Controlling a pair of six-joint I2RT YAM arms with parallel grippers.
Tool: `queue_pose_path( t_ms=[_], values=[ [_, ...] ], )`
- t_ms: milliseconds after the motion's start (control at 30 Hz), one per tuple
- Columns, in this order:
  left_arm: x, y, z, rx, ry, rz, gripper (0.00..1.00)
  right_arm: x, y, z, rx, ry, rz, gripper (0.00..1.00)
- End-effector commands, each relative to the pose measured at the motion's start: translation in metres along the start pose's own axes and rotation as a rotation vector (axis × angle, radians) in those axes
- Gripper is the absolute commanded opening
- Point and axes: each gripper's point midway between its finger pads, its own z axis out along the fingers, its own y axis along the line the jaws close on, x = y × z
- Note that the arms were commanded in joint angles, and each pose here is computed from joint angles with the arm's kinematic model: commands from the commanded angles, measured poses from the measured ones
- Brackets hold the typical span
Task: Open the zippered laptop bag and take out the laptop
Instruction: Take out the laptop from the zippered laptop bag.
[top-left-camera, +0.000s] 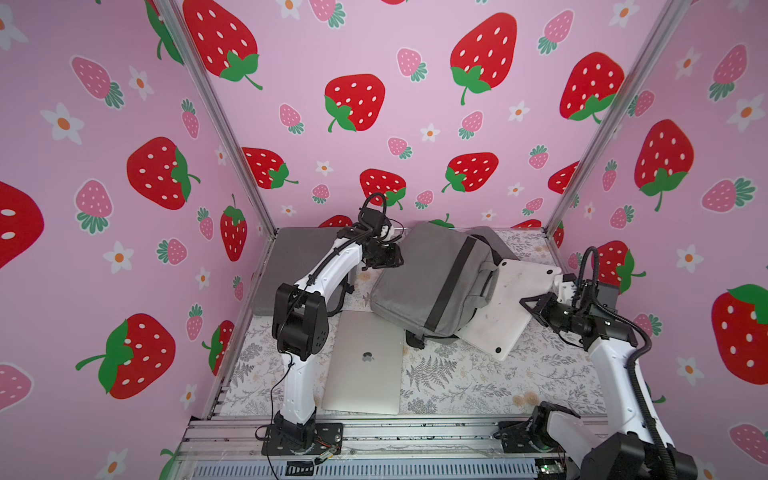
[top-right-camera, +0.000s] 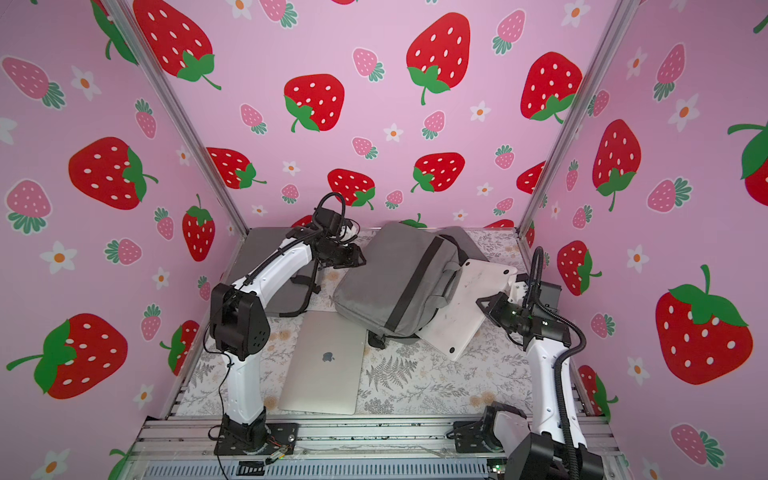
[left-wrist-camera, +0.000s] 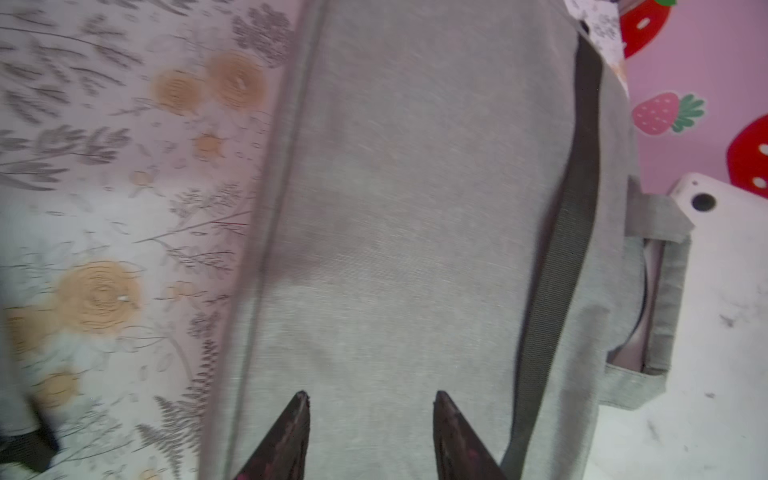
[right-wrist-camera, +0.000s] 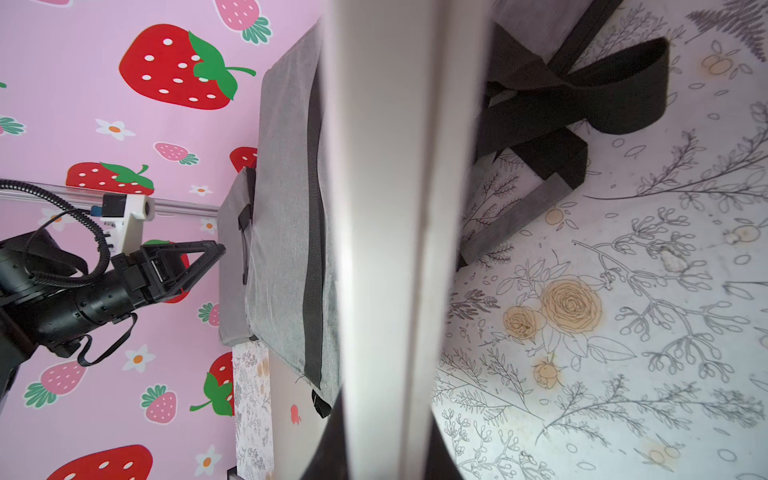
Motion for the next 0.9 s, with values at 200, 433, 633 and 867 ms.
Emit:
queue_pose_path(
  t_ms=[200, 433, 633, 867],
  values=[
    [0.023, 0.036, 0.016, 0.013, 0.083, -0.063, 0.51, -0.020, 0.031, -0.005, -0.139, -0.045, -0.083, 0.00],
    [0.044, 0.048, 0.034, 0.027, 0.173, -0.075, 0.51, -0.024, 0.028, 0.003, -0.167, -0.041, -0.061, 0.00],
    [0.049, 0.067, 0.030, -0.001, 0.181, -0.091, 0.51, -0.028, 0.027, 0.004, -0.164, -0.041, -0.057, 0.00],
    [0.058, 0.041, 0.045, 0.169, 0.204, -0.130, 0.47, -0.031, 0.027, 0.009, -0.186, -0.032, -0.048, 0.00]
  ],
)
